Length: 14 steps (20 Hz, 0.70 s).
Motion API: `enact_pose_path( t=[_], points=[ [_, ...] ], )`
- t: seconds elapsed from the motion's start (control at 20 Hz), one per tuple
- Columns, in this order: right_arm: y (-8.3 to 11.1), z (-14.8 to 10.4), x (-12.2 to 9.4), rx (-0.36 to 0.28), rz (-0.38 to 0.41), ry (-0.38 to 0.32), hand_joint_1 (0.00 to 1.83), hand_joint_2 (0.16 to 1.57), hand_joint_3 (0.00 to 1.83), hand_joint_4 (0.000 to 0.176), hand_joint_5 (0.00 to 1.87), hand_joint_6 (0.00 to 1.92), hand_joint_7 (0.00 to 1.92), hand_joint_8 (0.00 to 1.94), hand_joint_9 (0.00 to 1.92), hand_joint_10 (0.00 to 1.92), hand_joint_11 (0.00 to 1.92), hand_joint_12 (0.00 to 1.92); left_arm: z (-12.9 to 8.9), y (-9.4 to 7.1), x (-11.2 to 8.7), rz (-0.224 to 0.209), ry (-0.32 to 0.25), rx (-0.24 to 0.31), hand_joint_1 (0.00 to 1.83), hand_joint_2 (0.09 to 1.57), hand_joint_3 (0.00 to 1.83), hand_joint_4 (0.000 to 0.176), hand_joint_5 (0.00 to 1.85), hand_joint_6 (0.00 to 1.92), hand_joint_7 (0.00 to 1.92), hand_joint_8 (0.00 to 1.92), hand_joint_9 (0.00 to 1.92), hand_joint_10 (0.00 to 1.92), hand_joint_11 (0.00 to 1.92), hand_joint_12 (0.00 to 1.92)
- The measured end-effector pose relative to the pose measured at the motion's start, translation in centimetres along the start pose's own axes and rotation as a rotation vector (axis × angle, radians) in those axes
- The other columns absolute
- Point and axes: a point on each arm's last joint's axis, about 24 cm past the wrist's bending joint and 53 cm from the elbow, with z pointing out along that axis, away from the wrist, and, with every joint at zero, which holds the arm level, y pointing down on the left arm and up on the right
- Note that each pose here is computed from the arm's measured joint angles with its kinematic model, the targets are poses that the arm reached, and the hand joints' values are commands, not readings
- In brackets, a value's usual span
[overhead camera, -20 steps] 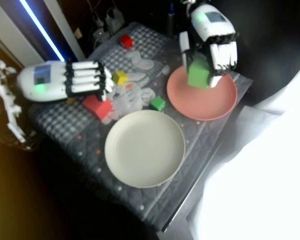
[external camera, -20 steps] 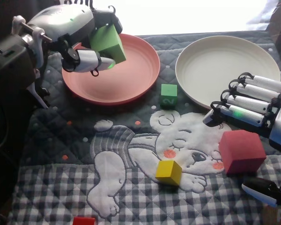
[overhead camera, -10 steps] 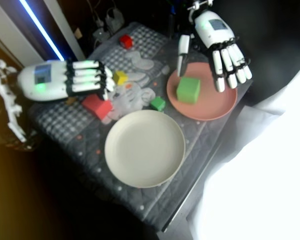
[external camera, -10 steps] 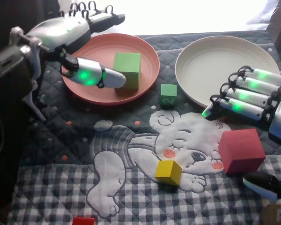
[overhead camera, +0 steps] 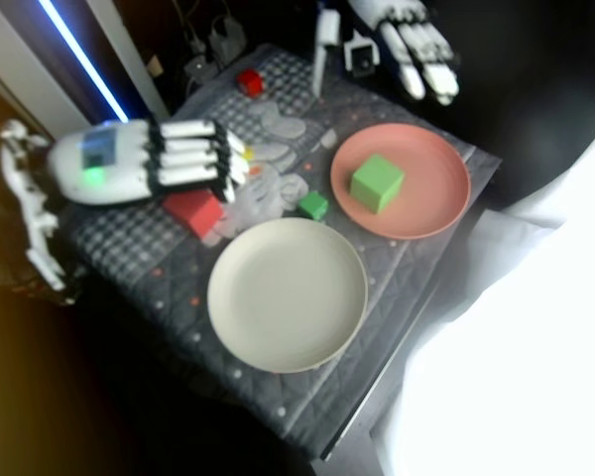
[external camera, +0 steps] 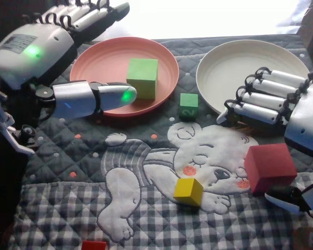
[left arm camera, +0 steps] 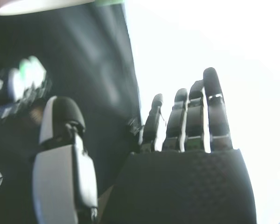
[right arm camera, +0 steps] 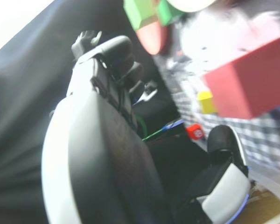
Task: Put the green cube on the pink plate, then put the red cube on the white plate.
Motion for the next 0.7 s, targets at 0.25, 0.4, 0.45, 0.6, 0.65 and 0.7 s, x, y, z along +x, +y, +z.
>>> enact_pose_path(
  t=[0.25, 0.4, 0.45, 0.6, 0.65, 0.7],
  points=[
    [-1.2, 0.0, 1.1, 0.038, -0.006, 0.048, 0.90, 0.45, 0.77, 0.000, 0.20, 0.54, 0.28, 0.28, 0.01, 0.82, 0.00, 1.35, -1.8, -2.4, 0.5, 0.007, 0.004, 0.082, 0.44, 1.06, 0.00, 0.073, 0.12, 0.00, 0.11, 0.01, 0.01, 0.01, 0.00, 0.27],
    [-2.1, 0.1, 2.1, 0.063, -0.008, 0.082, 0.91, 0.50, 0.75, 0.000, 0.28, 0.56, 0.35, 0.27, 0.06, 0.86, 0.00, 1.47, -2.0, -2.9, 0.3, 0.009, -0.005, 0.099, 0.40, 1.06, 0.00, 0.077, 0.14, 0.00, 0.12, 0.00, 0.02, 0.00, 0.00, 0.44],
    [-2.2, 0.2, 2.3, 0.067, -0.007, 0.089, 0.94, 0.52, 0.72, 0.000, 0.31, 0.56, 0.37, 0.27, 0.08, 0.85, 0.00, 1.45, -2.1, -2.8, 0.4, 0.009, -0.002, 0.099, 0.39, 1.07, 0.00, 0.092, 0.14, 0.00, 0.11, 0.00, 0.05, 0.01, 0.00, 0.59],
    [-2.7, 0.2, 3.0, 0.081, -0.005, 0.111, 1.06, 0.69, 0.50, 0.000, 0.44, 0.54, 0.50, 0.34, 0.25, 0.93, 0.00, 1.64, -2.2, -2.6, 0.7, 0.004, 0.005, 0.090, 0.43, 1.08, 0.00, 0.086, 0.16, 0.00, 0.12, 0.00, 0.07, 0.01, 0.00, 0.65],
    [-2.7, 0.3, 3.2, 0.082, -0.002, 0.116, 1.06, 0.69, 0.50, 0.000, 0.44, 0.54, 0.50, 0.34, 0.25, 0.93, 0.00, 1.64, -2.2, -2.7, 0.7, 0.005, 0.005, 0.093, 0.43, 1.08, 0.00, 0.086, 0.16, 0.00, 0.12, 0.00, 0.07, 0.01, 0.00, 0.65],
    [-2.8, 0.3, 3.3, 0.085, 0.000, 0.120, 1.16, 0.78, 0.41, 0.000, 0.49, 0.60, 0.53, 0.44, 0.27, 1.07, 0.08, 1.72, -2.2, -2.7, 0.7, 0.005, 0.003, 0.094, 0.42, 1.11, 0.00, 0.078, 0.16, 0.00, 0.13, 0.00, 0.09, 0.01, 0.00, 0.72]
  ],
)
